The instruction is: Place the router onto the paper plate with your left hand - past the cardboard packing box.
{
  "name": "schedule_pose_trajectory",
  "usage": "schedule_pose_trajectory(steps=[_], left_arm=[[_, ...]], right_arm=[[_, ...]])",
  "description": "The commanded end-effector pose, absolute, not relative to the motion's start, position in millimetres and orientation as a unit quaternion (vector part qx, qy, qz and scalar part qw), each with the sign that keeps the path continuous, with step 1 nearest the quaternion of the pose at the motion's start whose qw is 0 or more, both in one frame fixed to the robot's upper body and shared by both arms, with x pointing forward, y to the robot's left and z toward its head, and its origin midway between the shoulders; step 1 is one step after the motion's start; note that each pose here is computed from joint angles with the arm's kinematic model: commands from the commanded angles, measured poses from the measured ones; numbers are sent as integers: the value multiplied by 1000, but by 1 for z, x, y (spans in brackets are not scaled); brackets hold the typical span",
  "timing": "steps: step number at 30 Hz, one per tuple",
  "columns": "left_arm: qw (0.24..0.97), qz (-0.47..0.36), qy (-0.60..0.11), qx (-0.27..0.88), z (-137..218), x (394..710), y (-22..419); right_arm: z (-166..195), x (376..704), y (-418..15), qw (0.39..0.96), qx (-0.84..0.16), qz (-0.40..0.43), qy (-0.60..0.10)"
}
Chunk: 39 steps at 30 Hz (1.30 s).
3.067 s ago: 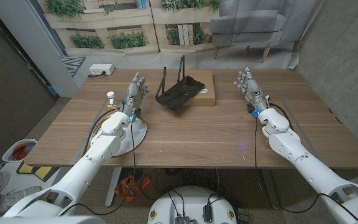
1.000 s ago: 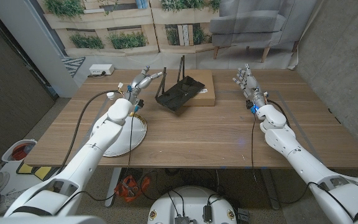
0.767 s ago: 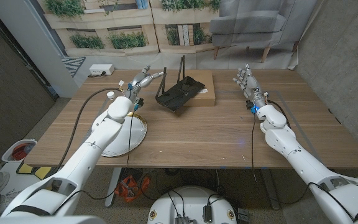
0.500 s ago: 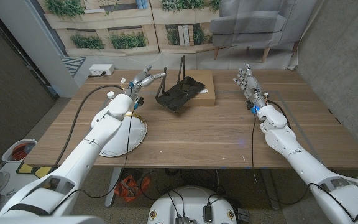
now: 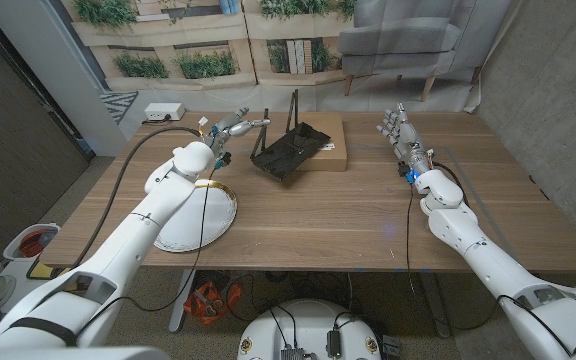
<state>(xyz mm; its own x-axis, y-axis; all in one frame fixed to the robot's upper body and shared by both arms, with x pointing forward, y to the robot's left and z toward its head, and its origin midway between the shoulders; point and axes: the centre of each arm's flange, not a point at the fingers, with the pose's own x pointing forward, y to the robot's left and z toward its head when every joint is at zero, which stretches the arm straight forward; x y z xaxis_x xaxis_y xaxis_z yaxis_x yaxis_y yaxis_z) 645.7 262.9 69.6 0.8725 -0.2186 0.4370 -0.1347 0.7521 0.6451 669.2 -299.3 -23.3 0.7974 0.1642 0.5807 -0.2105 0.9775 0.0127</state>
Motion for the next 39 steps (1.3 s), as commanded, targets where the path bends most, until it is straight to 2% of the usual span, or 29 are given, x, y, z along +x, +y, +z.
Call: schedule_pose_trajectory(steps=[1, 39], left_arm=[[904, -38, -203, 375, 83, 648, 264], [908, -136, -104, 383, 89, 666, 265]], right_arm=[[-29, 666, -304, 948, 39, 95, -301], [-30, 660, -306, 946, 43, 93, -308]])
